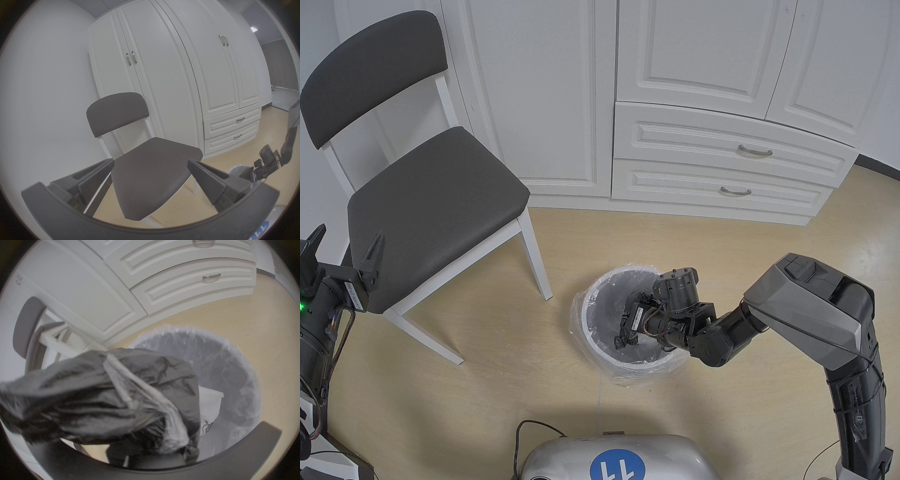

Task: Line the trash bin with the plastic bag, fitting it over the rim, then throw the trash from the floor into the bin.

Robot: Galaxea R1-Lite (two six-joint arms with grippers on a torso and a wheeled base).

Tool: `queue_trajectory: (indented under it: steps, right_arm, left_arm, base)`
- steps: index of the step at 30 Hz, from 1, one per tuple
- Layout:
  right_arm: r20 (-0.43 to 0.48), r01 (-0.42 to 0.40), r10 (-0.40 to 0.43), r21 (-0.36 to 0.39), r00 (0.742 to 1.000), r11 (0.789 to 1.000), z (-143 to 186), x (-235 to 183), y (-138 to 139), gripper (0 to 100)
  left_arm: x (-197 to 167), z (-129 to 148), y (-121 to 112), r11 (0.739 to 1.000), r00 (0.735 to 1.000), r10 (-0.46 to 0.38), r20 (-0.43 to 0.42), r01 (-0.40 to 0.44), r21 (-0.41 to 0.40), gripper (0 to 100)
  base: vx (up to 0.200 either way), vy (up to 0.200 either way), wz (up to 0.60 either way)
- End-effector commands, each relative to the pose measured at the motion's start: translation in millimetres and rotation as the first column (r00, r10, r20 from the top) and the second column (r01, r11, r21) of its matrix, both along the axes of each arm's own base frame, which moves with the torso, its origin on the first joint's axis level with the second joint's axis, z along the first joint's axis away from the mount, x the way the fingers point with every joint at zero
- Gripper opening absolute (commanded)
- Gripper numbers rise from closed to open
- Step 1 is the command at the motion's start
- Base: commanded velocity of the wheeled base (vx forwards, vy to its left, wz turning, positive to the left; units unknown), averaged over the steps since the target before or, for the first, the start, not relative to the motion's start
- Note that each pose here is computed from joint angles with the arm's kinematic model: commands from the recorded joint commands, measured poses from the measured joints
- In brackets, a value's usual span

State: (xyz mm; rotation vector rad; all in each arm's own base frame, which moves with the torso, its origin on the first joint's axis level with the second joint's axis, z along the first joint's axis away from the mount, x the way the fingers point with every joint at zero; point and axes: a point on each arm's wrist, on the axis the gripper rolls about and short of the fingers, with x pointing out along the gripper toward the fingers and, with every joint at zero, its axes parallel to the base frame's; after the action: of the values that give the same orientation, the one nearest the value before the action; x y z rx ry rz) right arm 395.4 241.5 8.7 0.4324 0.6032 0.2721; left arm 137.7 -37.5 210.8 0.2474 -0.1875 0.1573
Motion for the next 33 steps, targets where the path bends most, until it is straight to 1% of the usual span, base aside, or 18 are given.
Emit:
queue_trajectory:
  steps: [1, 2, 5, 11, 15, 18, 19, 24, 27, 33]
  right_arm:
    - [-0.029, -0.026, 0.025, -0.045, 0.999, 0.999, -12, -8, 1, 0]
    - [-0.033, -0.047, 0.044, -0.076, 0.998, 0.996, -15, -11, 1, 0]
    - [-0.039, -0.065, 0.061, -0.100, 0.997, 0.993, -18, -15, 2, 0]
    - [-0.017, -0.058, 0.056, -0.078, 0.998, 0.995, -19, -11, 5, 0]
    - [0.014, -0.020, 0.020, -0.031, 1.000, 0.999, -30, 0, 12, 0]
    - [0.031, -0.002, 0.002, -0.016, 1.000, 1.000, -40, 4, 14, 0]
    - [0.034, 0.000, 0.001, -0.014, 0.999, 1.000, -45, 6, 15, 0]
    - [0.042, 0.007, -0.006, -0.018, 0.999, 1.000, -53, 10, 17, 0]
    - [0.031, 0.001, 0.000, -0.040, 1.000, 0.999, -64, 10, 18, 0]
    - [0.045, 0.003, -0.001, -0.031, 0.999, 1.000, -67, 20, 22, 0]
  left_arm:
    - [1, 0, 0, 1.000, 1.000, 0.002, 0.000, -0.002, 0.000, 100]
    - [0, 0, 0, 1.000, 1.000, 0.000, 0.000, 0.000, 0.000, 100]
    - [1, 0, 0, 1.000, 1.000, 0.002, 0.000, -0.002, 0.000, 100]
    - [1, 0, 0, 1.000, 1.000, 0.002, 0.000, -0.002, 0.000, 100]
    - [1, 0, 0, 1.000, 1.000, 0.002, -0.003, -0.002, 0.001, 100]
    - [1, -1, 0, 1.000, 1.000, 0.000, -0.004, 0.000, 0.001, 100]
    - [1, -1, 0, 1.000, 1.000, 0.002, -0.007, -0.002, 0.002, 100]
    - [1, -2, 0, 1.000, 1.000, 0.000, -0.010, 0.000, 0.003, 100]
    - [1, -2, 0, 1.000, 1.000, 0.000, -0.010, 0.000, 0.003, 100]
    - [2, -3, -1, 1.000, 1.000, 0.000, -0.016, 0.000, 0.005, 100]
  base:
    - [0.000, 0.000, 0.00]
    - [0.000, 0.000, 0.00]
    - [0.000, 0.000, 0.00]
    - [0.000, 0.000, 0.00]
    - [0.000, 0.000, 0.00]
    - [0.000, 0.000, 0.00]
    - [0.000, 0.000, 0.00]
    - [0.000, 0.000, 0.00]
    - [0.000, 0.000, 0.00]
    - [0.000, 0.000, 0.00]
